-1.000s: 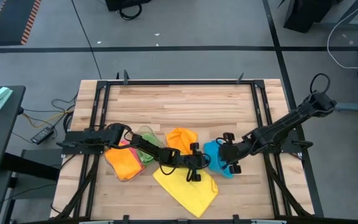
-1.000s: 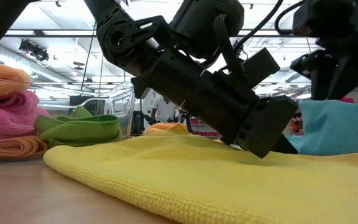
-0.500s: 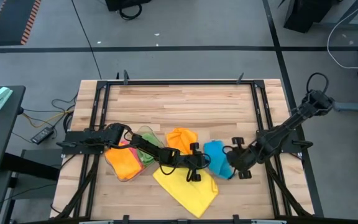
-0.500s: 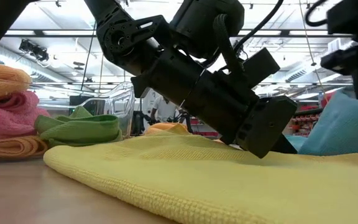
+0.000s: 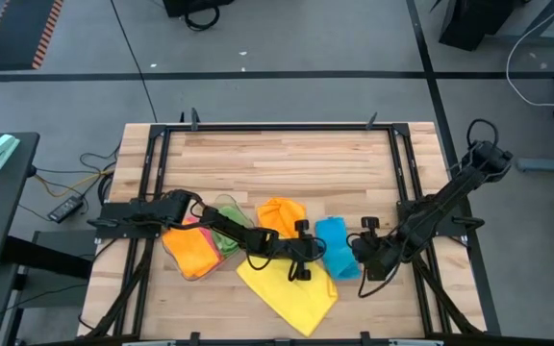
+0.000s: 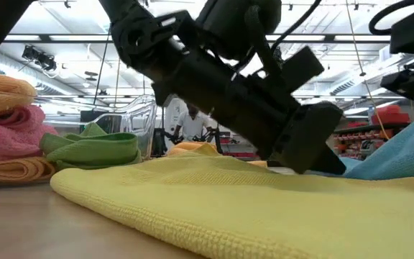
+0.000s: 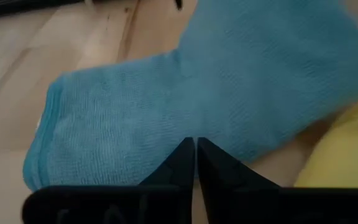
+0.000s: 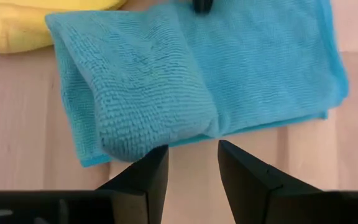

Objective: Fold microfiber towels
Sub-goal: Fold the blue microfiber cloth

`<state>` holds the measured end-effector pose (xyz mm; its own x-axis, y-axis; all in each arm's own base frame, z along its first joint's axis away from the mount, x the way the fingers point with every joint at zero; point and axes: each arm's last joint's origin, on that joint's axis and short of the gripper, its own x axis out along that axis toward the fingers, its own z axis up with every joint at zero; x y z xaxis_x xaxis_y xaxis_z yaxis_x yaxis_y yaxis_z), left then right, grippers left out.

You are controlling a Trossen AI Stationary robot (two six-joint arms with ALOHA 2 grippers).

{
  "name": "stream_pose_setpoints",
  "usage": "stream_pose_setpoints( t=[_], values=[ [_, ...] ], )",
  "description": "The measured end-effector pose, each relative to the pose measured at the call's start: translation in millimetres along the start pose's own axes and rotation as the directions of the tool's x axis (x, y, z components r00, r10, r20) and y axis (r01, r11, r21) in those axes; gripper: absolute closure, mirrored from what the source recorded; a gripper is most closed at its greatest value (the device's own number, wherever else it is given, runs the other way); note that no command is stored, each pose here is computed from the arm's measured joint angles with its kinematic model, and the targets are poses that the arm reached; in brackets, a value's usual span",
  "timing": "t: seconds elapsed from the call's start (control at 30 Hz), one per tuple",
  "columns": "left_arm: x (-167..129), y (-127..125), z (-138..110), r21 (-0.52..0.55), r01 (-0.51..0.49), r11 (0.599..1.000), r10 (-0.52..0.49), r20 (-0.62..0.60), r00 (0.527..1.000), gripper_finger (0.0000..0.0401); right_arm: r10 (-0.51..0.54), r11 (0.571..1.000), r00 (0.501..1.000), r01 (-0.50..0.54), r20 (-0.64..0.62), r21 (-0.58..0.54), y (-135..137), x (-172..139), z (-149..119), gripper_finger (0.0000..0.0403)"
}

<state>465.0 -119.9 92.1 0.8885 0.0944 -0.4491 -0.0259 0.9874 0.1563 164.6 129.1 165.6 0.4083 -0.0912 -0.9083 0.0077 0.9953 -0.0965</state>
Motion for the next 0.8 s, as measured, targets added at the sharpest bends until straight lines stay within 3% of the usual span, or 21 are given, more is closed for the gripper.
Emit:
stream_pose_setpoints(
  t=[0.3,0.43,0.7,0.8],
  values=[
    [-22,-6,37,-0.005,0.024,1.0,-0.024,0.088,0.996,0.0372,0.002,0.996,0.999,-0.005,0.035,0.085,12,-1,-11,0.0256],
    [-21,-13,52,-0.012,0.105,0.994,-0.102,0.136,0.985,0.0366,-0.016,0.994,0.995,0.006,0.094,0.106,20,-2,-13,0.0256],
    [3,-25,35,-0.046,0.129,0.991,-0.124,0.101,0.987,0.0383,-0.064,0.993,0.995,0.055,0.078,0.108,34,22,-16,0.0256],
    [7,-28,30,-0.042,0.13,0.991,-0.126,0.089,0.988,0.0388,-0.058,0.993,0.99,0.043,0.128,0.111,40,30,-13,0.0256]
  ],
)
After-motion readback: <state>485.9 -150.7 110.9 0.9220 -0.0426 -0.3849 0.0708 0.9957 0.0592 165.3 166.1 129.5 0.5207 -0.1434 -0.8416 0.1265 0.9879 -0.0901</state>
